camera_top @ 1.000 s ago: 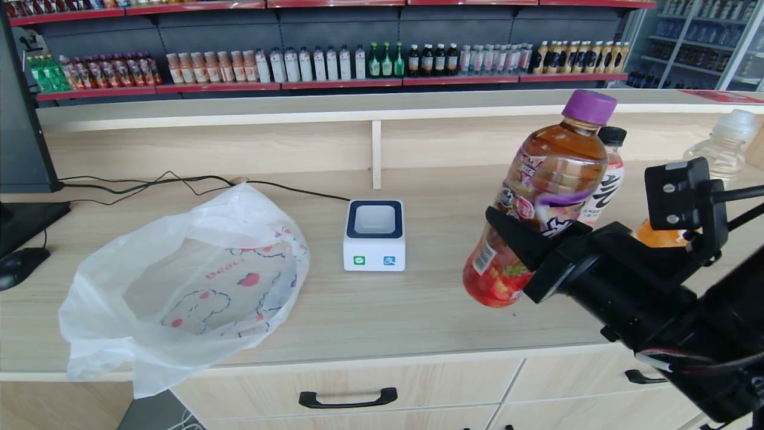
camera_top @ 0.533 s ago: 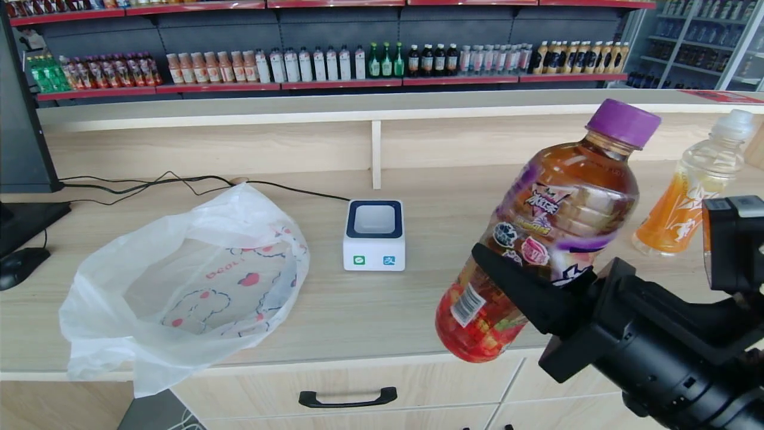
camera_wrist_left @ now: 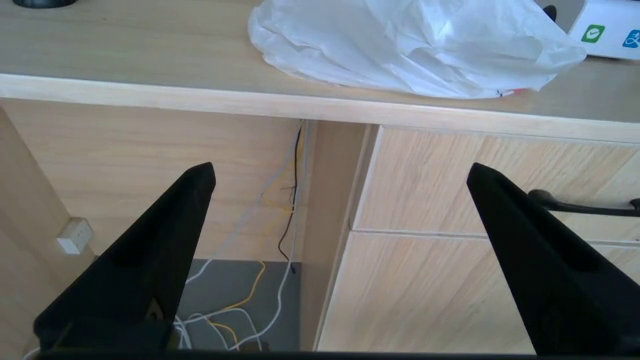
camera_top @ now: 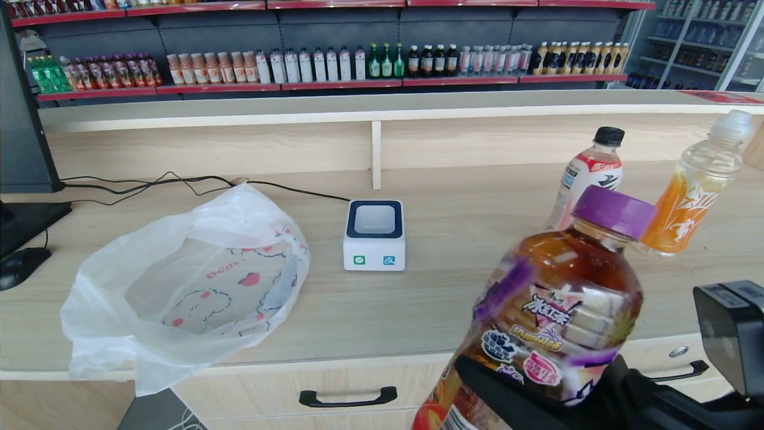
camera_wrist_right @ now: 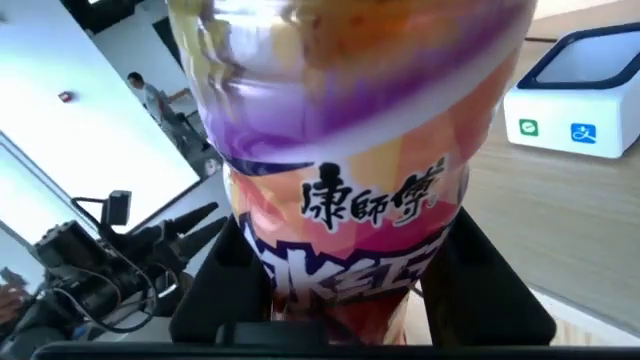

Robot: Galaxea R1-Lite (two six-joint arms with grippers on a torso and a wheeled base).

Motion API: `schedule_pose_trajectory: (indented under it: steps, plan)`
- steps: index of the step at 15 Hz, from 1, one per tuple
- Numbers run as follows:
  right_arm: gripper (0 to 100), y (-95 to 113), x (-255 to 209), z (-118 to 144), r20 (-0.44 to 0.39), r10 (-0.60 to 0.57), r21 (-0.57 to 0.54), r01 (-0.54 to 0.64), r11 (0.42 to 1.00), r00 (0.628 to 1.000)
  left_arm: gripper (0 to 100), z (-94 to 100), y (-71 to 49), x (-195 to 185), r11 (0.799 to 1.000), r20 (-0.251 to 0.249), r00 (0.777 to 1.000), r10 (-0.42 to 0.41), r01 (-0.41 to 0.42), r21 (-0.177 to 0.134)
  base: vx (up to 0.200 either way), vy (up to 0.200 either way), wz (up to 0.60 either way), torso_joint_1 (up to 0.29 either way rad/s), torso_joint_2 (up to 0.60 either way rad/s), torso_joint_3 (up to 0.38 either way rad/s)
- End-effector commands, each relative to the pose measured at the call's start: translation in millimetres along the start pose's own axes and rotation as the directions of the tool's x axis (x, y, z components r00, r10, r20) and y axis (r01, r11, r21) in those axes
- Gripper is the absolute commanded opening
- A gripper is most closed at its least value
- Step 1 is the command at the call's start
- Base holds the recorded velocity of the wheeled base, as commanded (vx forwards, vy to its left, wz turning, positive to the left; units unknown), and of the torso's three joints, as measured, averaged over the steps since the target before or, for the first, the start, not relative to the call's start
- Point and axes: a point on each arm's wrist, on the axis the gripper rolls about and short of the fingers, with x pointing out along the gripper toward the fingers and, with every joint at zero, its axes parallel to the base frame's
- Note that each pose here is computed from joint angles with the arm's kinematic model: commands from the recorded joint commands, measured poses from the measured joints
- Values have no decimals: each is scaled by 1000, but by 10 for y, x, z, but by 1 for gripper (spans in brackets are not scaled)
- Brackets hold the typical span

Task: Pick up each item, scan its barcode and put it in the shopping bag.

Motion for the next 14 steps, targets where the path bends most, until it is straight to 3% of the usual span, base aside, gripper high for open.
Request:
schedule_pose_trajectory:
  steps: [1, 3, 8, 11, 14]
  plan:
    - [0, 38, 76, 64, 38, 19, 118, -23, 993, 999, 100, 0, 0, 0, 1000, 0, 1000, 0, 0, 0, 0, 0, 0, 0, 0, 0]
    - [0, 48, 87, 118, 71, 28, 267, -46, 963, 997, 100, 0, 0, 0, 1000, 0, 1000, 0, 0, 0, 0, 0, 0, 0, 0, 0]
    - [0, 93, 147, 198, 113, 65, 503, -114, 857, 991, 100, 0, 0, 0, 1000, 0, 1000, 0, 0, 0, 0, 0, 0, 0, 0, 0]
    - [0, 158, 334, 314, 177, 99, 588, -186, 787, 979, 100, 1, 0, 1, 1000, -1, 1000, 0, 0, 0, 0, 0, 0, 0, 0, 0]
    - [0, 173, 470, 339, 201, 103, 614, -207, 762, 974, 100, 0, 0, 0, 1000, 0, 1000, 1, -1, 0, 0, 0, 0, 0, 0, 0]
